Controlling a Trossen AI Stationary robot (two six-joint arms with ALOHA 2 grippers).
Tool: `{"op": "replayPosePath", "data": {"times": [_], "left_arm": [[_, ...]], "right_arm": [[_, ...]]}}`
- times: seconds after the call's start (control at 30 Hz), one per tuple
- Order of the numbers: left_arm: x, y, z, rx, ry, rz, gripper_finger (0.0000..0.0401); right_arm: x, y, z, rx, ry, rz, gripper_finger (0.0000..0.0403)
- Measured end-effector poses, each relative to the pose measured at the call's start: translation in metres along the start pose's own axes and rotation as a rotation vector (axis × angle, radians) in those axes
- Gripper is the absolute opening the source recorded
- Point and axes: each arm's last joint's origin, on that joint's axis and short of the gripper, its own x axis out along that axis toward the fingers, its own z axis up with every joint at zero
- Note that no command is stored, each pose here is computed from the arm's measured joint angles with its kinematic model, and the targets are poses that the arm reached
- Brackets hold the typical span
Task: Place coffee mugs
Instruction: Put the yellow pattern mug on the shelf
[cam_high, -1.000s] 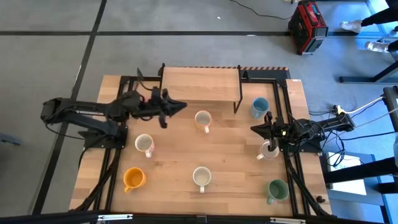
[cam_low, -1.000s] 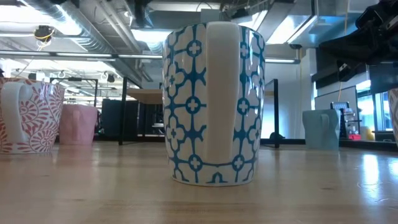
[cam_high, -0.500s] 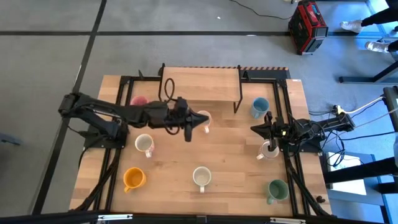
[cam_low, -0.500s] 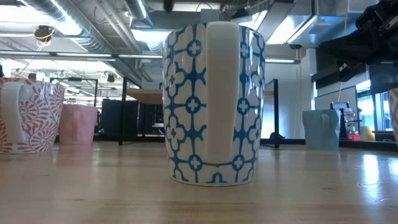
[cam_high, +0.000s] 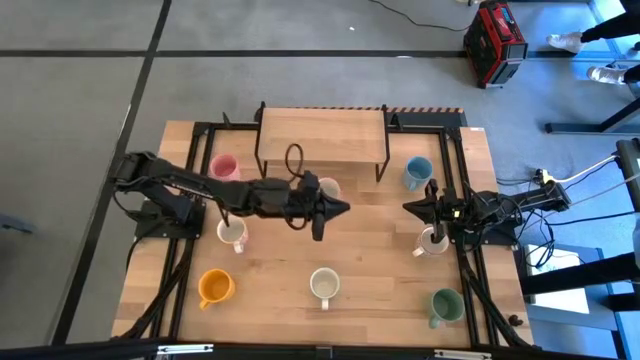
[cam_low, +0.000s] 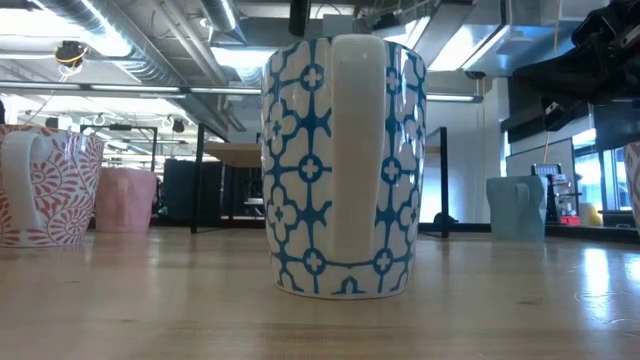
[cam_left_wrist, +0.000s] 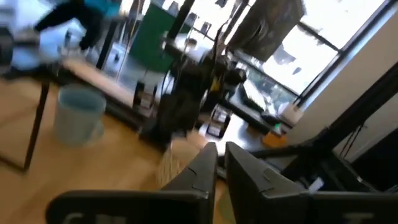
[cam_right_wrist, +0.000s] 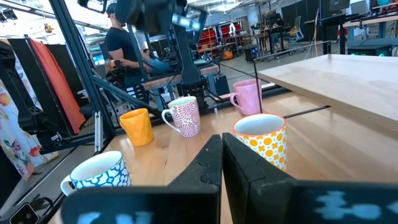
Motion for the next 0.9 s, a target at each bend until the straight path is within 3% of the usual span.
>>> {"op": "replayPosePath", "data": {"times": [0.4, 0.5, 0.9], "left_arm": [[0.021, 0.003, -0.050, -0.058, 0.087, 0.112, 0.0167], [0.025, 0.006, -0.063, -0.038, 0.130, 0.136, 0.0175], [0.036, 0.030, -0.110, 0.027, 0.204, 0.399, 0.0176]], "right_arm": [[0.000, 0.000, 0.000, 0.000, 0.000, -0.002, 0.0003], [0.000, 0.000, 0.000, -0.006, 0.000, -0.002, 0.0003], [0.000, 0.000, 0.000, -0.014, 0.000, -0.002, 0.0003]]}}
